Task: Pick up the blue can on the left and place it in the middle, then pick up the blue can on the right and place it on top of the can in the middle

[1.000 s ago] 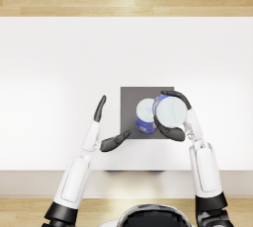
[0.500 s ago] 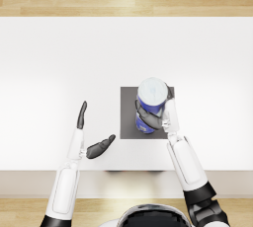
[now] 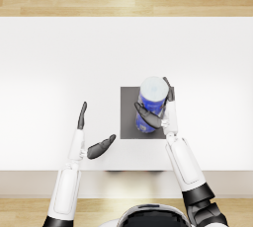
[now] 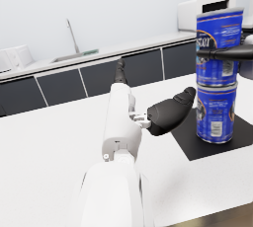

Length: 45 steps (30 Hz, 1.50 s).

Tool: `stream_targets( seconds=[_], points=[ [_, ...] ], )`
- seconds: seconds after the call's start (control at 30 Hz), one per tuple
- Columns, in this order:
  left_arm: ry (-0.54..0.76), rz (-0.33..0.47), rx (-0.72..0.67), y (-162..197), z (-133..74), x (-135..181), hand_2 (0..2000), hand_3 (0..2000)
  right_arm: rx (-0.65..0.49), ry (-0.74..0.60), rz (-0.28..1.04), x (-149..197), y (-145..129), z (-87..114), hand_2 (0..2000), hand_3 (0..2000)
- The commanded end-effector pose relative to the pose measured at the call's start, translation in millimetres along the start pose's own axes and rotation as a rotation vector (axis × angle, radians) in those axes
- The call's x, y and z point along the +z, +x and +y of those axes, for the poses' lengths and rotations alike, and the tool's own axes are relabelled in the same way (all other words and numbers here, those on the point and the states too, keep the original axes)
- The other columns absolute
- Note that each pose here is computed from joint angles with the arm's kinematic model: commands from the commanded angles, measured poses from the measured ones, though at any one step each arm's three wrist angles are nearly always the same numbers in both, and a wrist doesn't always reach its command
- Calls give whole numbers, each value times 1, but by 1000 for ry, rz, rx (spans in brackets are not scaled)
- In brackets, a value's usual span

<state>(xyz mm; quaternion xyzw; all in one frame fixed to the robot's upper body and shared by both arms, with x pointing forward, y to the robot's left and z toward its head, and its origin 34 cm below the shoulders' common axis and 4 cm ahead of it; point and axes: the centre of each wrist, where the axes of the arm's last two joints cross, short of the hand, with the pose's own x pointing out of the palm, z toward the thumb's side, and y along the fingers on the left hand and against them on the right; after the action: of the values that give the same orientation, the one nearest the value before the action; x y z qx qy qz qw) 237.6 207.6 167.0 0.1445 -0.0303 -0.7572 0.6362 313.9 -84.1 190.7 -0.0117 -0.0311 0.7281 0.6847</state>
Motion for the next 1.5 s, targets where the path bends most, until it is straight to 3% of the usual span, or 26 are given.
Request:
stream_targets(
  seconds=[0.03,0.07,0.1,0.2,0.23,0.27,0.6,0.73,0.87,0.93,1.03,1.1,1.5],
  points=[
    [24,-3,12,-2,4,5,0,0,-15,-47,-28,16,-1,-1,0,0],
    [25,-6,7,0,4,6,0,0,7,-77,29,20,-2,0,0,0],
    [29,-8,9,0,4,7,0,0,-23,-81,-31,26,-2,-1,0,0],
    [43,-16,12,1,6,10,0,0,-22,-154,-51,48,-2,0,0,0],
    [48,-18,11,2,7,11,0,0,160,-267,370,54,-6,0,0,0],
    [56,-22,12,3,8,13,0,0,8,-224,12,64,-3,2,0,0],
    [176,-51,33,4,24,41,0,0,-76,-463,-142,133,-25,17,0,0],
    [309,-51,105,-13,38,74,0,0,-164,-579,-216,162,-51,29,0,0],
    [411,-21,196,-41,45,101,0,0,-310,-582,-259,160,-90,29,0,0],
    [415,-12,241,-54,44,102,0,0,-205,-648,-178,153,-103,31,0,0],
    [370,-23,281,-62,43,90,0,0,-145,-679,-131,136,-114,30,0,0],
    [363,-28,253,-54,42,88,0,0,-78,-706,-109,137,-105,29,0,0],
    [342,-32,287,-62,41,82,0,0,-83,-691,-105,125,-114,29,0,0]
  ],
)
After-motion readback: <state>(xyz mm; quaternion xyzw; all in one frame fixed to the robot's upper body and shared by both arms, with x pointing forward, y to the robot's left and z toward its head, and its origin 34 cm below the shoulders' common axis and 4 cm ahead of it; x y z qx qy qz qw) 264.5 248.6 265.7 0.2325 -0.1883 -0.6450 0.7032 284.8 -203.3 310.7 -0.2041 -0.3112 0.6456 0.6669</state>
